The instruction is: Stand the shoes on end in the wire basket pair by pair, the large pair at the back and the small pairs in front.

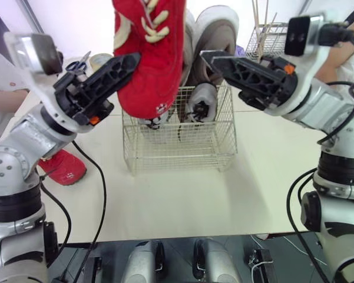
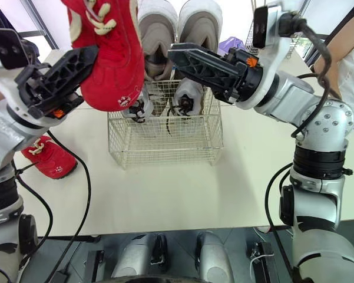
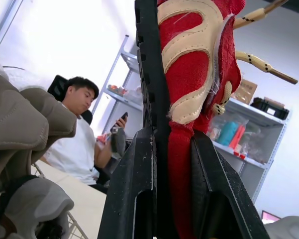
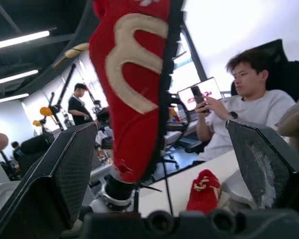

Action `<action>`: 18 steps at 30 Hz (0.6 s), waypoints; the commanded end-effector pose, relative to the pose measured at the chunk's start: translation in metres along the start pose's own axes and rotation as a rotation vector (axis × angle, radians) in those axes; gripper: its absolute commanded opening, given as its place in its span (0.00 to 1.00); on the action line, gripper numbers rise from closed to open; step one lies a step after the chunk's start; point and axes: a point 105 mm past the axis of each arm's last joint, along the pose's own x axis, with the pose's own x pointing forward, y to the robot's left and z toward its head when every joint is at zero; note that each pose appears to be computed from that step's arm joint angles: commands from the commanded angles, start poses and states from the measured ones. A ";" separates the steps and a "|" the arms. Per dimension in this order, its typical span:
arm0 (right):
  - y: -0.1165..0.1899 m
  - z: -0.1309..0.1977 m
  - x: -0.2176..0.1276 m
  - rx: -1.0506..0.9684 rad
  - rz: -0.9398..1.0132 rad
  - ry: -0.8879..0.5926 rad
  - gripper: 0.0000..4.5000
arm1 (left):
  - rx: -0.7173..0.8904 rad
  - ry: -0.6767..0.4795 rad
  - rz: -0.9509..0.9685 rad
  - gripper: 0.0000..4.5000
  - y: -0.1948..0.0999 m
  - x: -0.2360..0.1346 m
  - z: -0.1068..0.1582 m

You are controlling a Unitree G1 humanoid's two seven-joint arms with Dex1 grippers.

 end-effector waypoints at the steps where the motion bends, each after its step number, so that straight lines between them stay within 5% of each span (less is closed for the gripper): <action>1: 0.012 0.008 0.008 -0.038 0.042 -0.015 0.99 | 0.031 0.016 -0.037 0.09 -0.005 0.005 -0.001; 18: 0.017 0.031 0.024 0.018 0.119 -0.151 0.99 | 0.010 0.099 -0.042 0.09 0.003 0.001 -0.023</action>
